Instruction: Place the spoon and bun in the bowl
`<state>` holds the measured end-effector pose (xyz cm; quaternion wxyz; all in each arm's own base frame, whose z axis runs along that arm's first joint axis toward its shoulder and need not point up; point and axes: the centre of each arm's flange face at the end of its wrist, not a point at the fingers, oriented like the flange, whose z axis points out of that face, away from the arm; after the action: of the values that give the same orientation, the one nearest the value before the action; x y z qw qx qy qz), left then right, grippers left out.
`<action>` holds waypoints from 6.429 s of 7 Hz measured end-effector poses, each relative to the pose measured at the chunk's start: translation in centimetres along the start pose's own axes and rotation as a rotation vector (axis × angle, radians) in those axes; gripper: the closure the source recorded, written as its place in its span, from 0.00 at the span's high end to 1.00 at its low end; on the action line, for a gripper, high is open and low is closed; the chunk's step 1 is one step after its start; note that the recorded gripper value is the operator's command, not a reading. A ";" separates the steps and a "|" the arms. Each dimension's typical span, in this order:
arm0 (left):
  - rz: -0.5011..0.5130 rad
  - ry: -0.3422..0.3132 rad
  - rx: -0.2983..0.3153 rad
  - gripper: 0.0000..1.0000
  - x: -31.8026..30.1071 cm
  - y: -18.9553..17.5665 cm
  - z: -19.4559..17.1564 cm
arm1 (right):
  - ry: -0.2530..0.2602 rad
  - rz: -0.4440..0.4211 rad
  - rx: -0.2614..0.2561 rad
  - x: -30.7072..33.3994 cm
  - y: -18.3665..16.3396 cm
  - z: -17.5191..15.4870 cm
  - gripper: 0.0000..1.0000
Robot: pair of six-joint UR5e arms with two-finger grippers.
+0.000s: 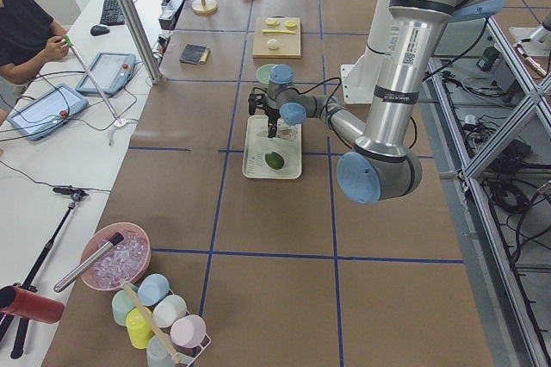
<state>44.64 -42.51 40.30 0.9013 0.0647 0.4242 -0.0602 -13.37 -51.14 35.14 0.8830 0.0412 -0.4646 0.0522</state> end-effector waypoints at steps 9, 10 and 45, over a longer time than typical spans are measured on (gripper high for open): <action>-0.005 -0.018 0.000 0.00 1.8 -0.2 -2.8 | 0.045 -0.024 -0.009 -2.7 1.6 3.2 1.00; -0.013 0.007 0.022 0.00 3.2 -1.4 -5.2 | 0.074 -0.032 -0.005 -4.4 2.4 5.1 1.00; -0.139 0.167 0.160 1.00 15.8 -6.0 -13.3 | -0.026 -0.121 0.065 -31.5 8.0 20.6 0.00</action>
<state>43.60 -47.02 19.30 0.8485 0.1116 0.4948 -0.1506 -49.00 -47.46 21.00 0.8767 0.0985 -0.4706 0.0134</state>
